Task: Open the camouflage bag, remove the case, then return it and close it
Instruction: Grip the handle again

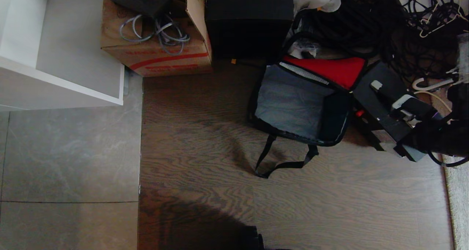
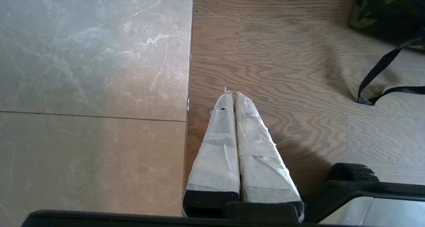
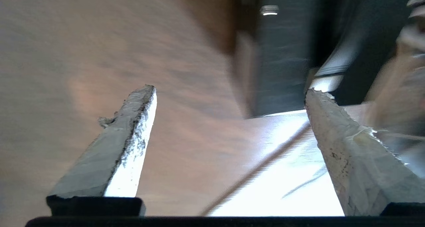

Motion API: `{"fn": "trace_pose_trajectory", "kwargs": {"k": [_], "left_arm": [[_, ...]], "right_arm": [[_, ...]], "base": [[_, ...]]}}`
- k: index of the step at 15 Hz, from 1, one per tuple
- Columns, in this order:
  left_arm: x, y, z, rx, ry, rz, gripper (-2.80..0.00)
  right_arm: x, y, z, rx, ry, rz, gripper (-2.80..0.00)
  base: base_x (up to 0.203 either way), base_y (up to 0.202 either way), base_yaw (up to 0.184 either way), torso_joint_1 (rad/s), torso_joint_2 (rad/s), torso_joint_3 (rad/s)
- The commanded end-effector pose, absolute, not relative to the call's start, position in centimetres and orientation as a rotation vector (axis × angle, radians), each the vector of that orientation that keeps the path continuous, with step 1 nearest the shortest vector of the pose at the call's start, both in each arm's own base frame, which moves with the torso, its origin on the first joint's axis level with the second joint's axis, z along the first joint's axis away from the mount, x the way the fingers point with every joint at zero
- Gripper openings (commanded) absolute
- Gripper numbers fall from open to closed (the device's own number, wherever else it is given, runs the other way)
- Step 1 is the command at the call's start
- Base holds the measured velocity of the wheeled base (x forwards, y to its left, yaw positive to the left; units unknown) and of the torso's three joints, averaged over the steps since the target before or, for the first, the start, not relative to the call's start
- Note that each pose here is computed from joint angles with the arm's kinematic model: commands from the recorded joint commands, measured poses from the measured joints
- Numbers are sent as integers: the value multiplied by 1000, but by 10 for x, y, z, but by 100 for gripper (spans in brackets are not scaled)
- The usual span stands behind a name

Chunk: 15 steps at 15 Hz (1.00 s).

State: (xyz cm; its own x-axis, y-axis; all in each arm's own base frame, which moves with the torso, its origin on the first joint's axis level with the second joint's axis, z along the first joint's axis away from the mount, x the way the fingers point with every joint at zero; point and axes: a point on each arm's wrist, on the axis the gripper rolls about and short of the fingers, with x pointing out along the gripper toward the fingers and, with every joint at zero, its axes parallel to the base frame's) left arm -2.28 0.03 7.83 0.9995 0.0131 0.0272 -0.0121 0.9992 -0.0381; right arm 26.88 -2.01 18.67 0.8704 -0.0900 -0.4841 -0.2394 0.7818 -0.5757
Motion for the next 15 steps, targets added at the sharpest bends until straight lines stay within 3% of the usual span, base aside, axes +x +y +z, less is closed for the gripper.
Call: {"fn": "trace_pose_trajectory", "kwargs": {"k": [1, 4, 10, 15], "left_arm": [[-22, 0, 76, -38, -20, 13, -280], [-22, 0, 76, -39, -20, 12, -280], [-22, 0, 76, -39, -20, 13, -280], [-22, 0, 76, -38, -20, 14, -280]], "right_arm": [[257, 14, 195, -500, 475, 150, 0], [266, 53, 187, -355, 496, 256, 0], [287, 101, 154, -379, 510, 527, 0], [329, 138, 126, -446, 356, 600, 0]], "base": [[0, 0, 0, 0, 0, 0], [0, 0, 0, 0, 0, 0], [0, 0, 0, 0, 0, 0], [0, 0, 0, 0, 0, 0]]}}
